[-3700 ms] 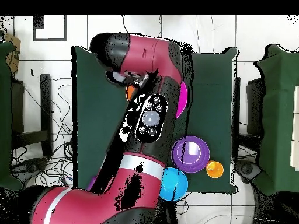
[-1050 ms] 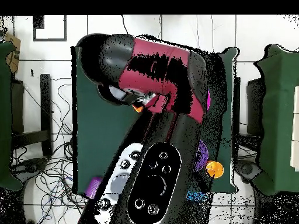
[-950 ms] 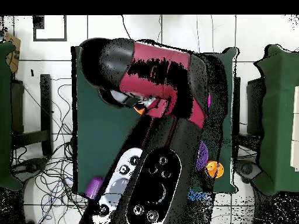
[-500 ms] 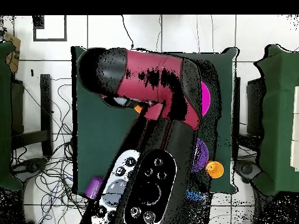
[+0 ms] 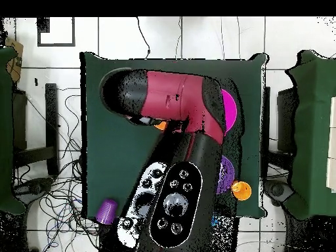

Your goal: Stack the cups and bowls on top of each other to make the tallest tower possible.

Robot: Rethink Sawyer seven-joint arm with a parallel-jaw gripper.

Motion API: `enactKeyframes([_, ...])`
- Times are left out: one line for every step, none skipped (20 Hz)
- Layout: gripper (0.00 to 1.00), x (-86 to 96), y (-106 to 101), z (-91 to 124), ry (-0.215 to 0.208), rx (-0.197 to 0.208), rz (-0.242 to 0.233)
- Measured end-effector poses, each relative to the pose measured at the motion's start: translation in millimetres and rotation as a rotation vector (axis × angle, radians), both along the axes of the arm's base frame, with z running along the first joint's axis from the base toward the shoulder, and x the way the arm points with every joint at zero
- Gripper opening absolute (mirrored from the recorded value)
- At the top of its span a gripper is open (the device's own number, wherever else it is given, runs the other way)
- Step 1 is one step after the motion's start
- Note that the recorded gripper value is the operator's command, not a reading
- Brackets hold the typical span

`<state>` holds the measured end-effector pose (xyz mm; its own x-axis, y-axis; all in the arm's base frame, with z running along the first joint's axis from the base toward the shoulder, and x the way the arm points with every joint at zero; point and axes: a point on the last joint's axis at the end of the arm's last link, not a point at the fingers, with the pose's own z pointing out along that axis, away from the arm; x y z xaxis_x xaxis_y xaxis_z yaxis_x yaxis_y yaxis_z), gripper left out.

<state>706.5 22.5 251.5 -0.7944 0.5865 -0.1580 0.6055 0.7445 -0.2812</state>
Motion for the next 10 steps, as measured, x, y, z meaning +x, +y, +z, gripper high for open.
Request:
enactKeyframes([1.0,-1.7,-1.6,-1.7,0.004,-0.002,0.0])
enactKeyframes([1.0,-5.5,-4.5,-3.7,0.011,-0.003,0.001])
enactKeyframes([1.0,-9.3,-7.4,-5.7,0.018,-0.005,0.002])
enactKeyframes([1.0,-12.2,-9.5,-5.9,0.022,-0.004,0.001])
enactKeyframes([1.0,-15.2,-11.6,-6.0,0.026,-0.003,0.0])
enactKeyframes([1.0,-17.2,-13.1,-5.9,0.029,-0.002,-0.001])
enactKeyframes([1.0,-21.1,-15.9,-5.1,0.033,0.003,-0.002])
enactKeyframes([1.0,-23.6,-18.0,-4.4,0.035,0.006,-0.003])
enactKeyframes([1.0,-25.4,-19.7,-3.7,0.037,0.008,-0.004])
enactKeyframes([1.0,-30.8,-25.3,-1.0,0.042,0.017,-0.005])
